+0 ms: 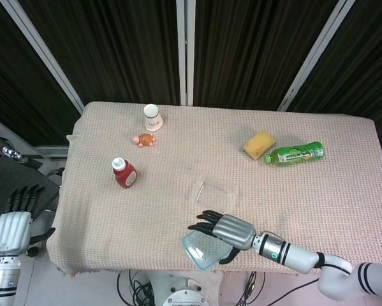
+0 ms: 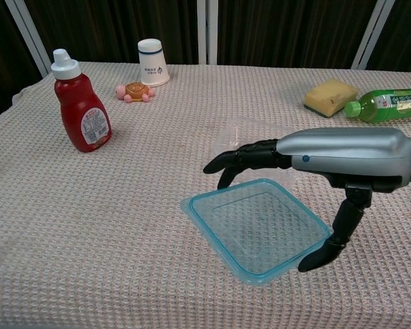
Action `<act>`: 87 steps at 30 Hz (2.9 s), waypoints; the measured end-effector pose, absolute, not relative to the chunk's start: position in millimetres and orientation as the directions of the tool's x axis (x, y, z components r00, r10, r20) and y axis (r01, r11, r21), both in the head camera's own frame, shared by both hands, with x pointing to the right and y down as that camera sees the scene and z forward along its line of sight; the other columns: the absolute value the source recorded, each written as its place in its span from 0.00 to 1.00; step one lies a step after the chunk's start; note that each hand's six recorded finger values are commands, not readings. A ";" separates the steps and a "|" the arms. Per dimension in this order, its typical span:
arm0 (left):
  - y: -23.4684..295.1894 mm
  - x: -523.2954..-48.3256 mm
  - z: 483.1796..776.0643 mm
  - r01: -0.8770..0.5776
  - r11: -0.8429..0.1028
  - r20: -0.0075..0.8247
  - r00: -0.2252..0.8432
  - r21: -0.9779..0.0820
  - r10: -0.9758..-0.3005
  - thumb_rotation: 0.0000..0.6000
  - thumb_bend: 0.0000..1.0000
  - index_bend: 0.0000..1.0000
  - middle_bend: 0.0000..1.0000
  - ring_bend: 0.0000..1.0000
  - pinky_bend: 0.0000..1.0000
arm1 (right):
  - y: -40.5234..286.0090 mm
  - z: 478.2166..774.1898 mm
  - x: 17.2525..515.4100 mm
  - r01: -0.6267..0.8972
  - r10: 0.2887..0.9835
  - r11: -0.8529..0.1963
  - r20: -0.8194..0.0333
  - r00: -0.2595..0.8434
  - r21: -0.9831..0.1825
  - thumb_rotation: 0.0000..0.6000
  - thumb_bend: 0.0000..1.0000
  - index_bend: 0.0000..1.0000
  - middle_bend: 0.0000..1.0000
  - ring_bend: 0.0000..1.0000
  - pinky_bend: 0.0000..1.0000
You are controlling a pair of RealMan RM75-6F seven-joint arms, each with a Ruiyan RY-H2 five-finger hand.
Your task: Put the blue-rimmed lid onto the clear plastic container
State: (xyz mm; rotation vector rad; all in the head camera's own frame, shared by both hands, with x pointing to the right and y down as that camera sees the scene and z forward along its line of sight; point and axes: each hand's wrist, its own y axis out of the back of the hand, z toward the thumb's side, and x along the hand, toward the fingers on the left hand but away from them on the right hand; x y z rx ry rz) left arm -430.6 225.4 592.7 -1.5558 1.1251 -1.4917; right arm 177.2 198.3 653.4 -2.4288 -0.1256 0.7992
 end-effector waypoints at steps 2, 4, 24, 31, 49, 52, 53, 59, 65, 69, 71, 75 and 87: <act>225.6 -431.1 592.9 -0.122 -0.382 0.389 -0.039 -0.916 -0.921 1.00 0.00 0.11 0.06 0.00 0.00 | 194.3 664.0 174.3 -0.092 0.257 -0.832 -0.528 0.809 -0.547 1.00 0.08 0.07 0.38 0.03 0.00; 225.8 -431.7 593.0 -0.122 -0.381 0.388 -0.040 -0.916 -0.921 1.00 0.00 0.11 0.06 0.00 0.00 | 189.2 671.7 173.6 -0.096 0.264 -0.829 -0.538 0.801 -0.550 1.00 0.08 0.07 0.38 0.02 0.00; 226.9 -433.7 594.5 -0.125 -0.388 0.396 -0.047 -0.913 -0.917 1.00 0.00 0.11 0.06 0.00 0.00 | 155.9 663.6 228.8 -0.094 0.415 -0.761 -0.593 0.690 -0.642 1.00 0.08 0.07 0.39 0.02 0.00; 223.9 -428.9 594.9 -0.118 -0.393 0.399 -0.030 -0.912 -0.917 1.00 0.00 0.11 0.06 0.00 0.00 | 134.4 623.7 232.4 -0.076 0.457 -0.709 -0.539 0.707 -0.701 1.00 0.08 0.07 0.39 0.02 0.00; 223.8 -427.1 594.7 -0.114 -0.399 0.406 -0.053 -0.910 -0.912 1.00 0.00 0.11 0.06 0.00 0.00 | 56.7 669.1 206.5 -0.306 0.480 -0.627 -0.665 0.572 -0.716 1.00 0.09 0.06 0.34 0.01 0.00; 223.8 -427.4 594.1 -0.115 -0.396 0.404 -0.060 -0.911 -0.913 1.00 0.00 0.11 0.06 0.00 0.00 | 53.9 678.3 198.7 -0.318 0.467 -0.631 -0.674 0.572 -0.708 1.00 0.09 0.06 0.33 0.00 0.00; 224.0 -427.5 594.2 -0.115 -0.396 0.404 -0.061 -0.911 -0.913 1.00 0.00 0.11 0.06 0.00 0.00 | 52.5 681.2 197.0 -0.319 0.465 -0.634 -0.677 0.570 -0.704 1.00 0.09 0.06 0.33 0.00 0.00; 225.5 -429.8 595.5 -0.118 -0.399 0.409 -0.071 -0.909 -0.910 1.00 0.00 0.11 0.06 0.00 0.00 | 50.1 691.5 193.6 -0.301 0.460 -0.665 -0.693 0.555 -0.683 1.00 0.09 0.05 0.32 0.00 0.00; 225.7 -429.3 596.0 -0.121 -0.397 0.407 -0.068 -0.910 -0.911 1.00 0.00 0.11 0.06 0.00 0.00 | 52.3 699.2 191.6 -0.277 0.455 -0.693 -0.701 0.549 -0.666 1.00 0.09 0.04 0.31 0.00 0.00; 226.6 -430.5 596.4 -0.123 -0.397 0.407 -0.070 -0.909 -0.911 1.00 0.00 0.11 0.06 0.00 0.00 | 52.4 702.5 192.2 -0.274 0.453 -0.700 -0.707 0.543 -0.660 1.00 0.09 0.03 0.30 0.00 0.00; 226.8 -431.4 595.9 -0.123 -0.395 0.405 -0.073 -0.911 -0.911 1.00 0.00 0.11 0.06 0.00 0.00 | 52.2 704.4 193.3 -0.275 0.452 -0.703 -0.711 0.539 -0.656 1.00 0.09 0.03 0.30 0.00 0.00; 226.9 -431.9 596.0 -0.123 -0.394 0.405 -0.073 -0.911 -0.912 1.00 0.00 0.11 0.06 0.00 0.00 | 52.6 708.6 193.8 -0.282 0.449 -0.705 -0.717 0.533 -0.651 1.00 0.09 0.03 0.30 0.00 0.00; 227.7 -432.3 597.6 -0.125 -0.398 0.409 -0.075 -0.909 -0.909 1.00 0.00 0.11 0.06 0.00 0.00 | 51.4 712.9 192.4 -0.288 0.446 -0.705 -0.721 0.531 -0.648 1.00 0.09 0.02 0.29 0.00 0.00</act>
